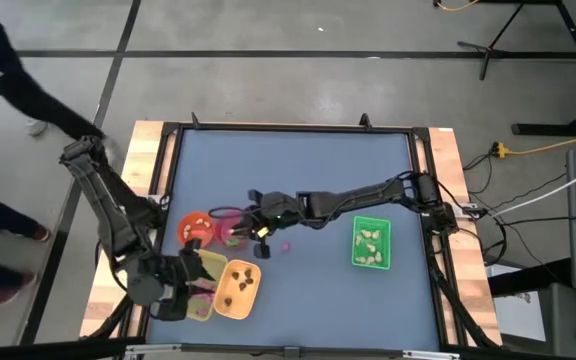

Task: Sort Halloween decoration
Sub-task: Put the white skull toy into the orange bowl, then put the pink skeleton toy into the light yellow bin

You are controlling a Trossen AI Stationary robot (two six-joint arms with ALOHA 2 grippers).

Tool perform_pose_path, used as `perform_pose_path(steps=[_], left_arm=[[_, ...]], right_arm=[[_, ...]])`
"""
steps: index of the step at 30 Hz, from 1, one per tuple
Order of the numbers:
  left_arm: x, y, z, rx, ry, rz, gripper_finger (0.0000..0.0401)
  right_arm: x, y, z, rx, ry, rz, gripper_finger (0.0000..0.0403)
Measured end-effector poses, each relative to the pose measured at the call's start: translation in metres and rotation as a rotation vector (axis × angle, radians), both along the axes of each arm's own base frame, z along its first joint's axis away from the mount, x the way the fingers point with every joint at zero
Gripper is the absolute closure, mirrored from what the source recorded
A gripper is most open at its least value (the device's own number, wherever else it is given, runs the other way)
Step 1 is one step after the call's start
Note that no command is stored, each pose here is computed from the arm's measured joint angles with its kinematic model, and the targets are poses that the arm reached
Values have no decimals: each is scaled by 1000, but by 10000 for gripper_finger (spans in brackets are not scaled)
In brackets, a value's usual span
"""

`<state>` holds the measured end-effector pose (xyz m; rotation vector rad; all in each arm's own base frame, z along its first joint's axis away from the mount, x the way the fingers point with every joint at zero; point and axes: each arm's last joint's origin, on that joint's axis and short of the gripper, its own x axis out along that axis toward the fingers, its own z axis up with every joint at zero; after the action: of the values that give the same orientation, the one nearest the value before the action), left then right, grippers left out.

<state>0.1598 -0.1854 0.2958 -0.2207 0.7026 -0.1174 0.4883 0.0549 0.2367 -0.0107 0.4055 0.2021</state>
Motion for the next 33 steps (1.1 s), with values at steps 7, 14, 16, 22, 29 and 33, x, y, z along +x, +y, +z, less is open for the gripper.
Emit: perform_pose_path(steps=[7, 14, 16, 22, 29, 33], left_arm=[[-12, 1, 8, 8, -48, -8, 281], [-14, 1, 10, 16, -70, -1, 281], [-14, 1, 10, 19, -72, 3, 281], [-14, 1, 10, 22, -78, 8, 281], [-14, 2, 10, 24, -81, 12, 281], [-14, 2, 10, 28, -86, 18, 281]], right_arm=[[13, -6, 5, 21, -205, -14, 355], [44, -5, -10, 31, -304, -9, 355], [58, -3, -17, 13, -322, -4, 355], [87, -1, -45, -65, -346, 15, 354], [96, -4, -63, -74, -331, -11, 325], [96, -9, -64, -81, -321, -36, 287]])
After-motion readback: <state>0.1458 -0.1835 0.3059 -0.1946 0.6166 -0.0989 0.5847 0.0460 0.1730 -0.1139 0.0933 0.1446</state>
